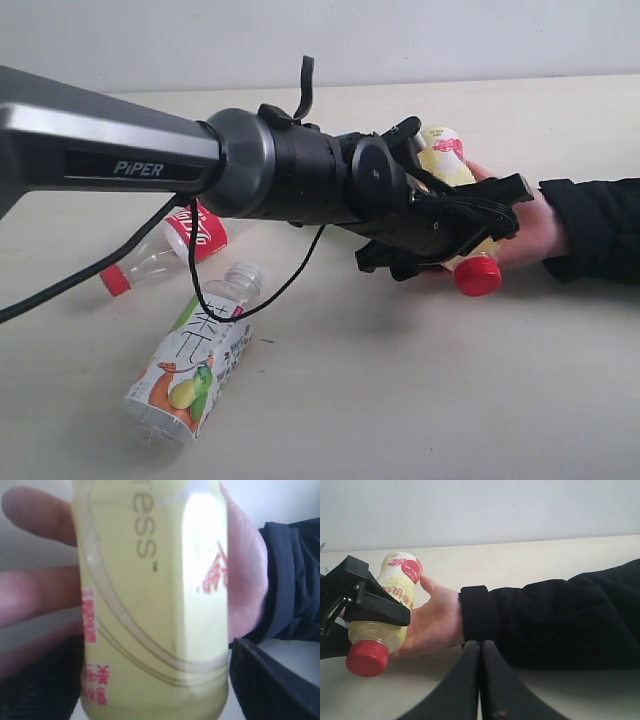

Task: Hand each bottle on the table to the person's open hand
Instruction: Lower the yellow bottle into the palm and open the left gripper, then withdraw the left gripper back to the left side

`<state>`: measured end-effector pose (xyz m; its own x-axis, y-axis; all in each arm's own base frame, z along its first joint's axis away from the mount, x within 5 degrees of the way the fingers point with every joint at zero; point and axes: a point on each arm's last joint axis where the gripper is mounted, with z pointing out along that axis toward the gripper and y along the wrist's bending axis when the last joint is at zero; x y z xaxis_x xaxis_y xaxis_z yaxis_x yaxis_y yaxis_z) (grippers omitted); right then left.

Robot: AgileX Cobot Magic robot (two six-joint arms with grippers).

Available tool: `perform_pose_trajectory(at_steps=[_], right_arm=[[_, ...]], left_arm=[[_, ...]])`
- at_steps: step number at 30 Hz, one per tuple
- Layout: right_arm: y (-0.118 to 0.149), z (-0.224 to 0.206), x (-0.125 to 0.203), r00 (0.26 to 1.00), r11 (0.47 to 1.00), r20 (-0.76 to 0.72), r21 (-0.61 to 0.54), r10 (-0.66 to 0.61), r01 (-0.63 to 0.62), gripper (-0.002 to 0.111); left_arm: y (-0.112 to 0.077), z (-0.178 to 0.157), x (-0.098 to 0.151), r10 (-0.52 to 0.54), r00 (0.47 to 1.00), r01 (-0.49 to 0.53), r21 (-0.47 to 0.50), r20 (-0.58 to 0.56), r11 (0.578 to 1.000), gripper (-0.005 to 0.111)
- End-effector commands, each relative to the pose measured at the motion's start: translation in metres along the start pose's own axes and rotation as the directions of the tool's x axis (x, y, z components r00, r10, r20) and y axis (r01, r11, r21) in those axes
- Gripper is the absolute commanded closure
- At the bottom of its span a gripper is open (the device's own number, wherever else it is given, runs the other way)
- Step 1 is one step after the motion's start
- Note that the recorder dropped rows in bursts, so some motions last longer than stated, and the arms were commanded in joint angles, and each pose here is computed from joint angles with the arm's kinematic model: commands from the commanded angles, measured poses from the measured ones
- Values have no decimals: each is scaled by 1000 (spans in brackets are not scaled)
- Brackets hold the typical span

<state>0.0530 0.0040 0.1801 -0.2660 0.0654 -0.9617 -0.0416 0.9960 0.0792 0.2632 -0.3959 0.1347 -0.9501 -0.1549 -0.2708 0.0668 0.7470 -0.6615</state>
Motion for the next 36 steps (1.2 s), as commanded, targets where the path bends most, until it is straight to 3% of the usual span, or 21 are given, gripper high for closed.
perform_pose_trajectory(at_steps=[1, 12, 23, 30, 33, 36], right_arm=[[0, 0, -2, 1000, 1000, 8, -2, 1, -1, 108], [0, 0, -2, 1000, 1000, 8, -2, 2, -2, 108], [0, 0, -2, 1000, 1000, 8, -2, 0, 0, 108], [0, 0, -2, 1000, 1000, 8, -2, 0, 0, 108], [0, 0, -2, 1000, 1000, 8, -2, 0, 0, 108], [0, 0, -2, 1000, 1000, 8, -1, -4, 4, 108]], left_arm=[[-3, -5, -3, 22, 1000, -22, 3, -5, 1000, 30], [-25, -36, -11, 129, 992, -128, 56, -2, 990, 31], [-23, -66, -23, 208, 972, -206, 28, -109, 978, 31], [-30, -103, -42, 293, 952, -289, 60, -84, 955, 33], [-36, -125, -49, 353, 934, -349, 74, -54, 934, 51], [-41, -150, -56, 396, 918, -393, 68, -26, 917, 86]])
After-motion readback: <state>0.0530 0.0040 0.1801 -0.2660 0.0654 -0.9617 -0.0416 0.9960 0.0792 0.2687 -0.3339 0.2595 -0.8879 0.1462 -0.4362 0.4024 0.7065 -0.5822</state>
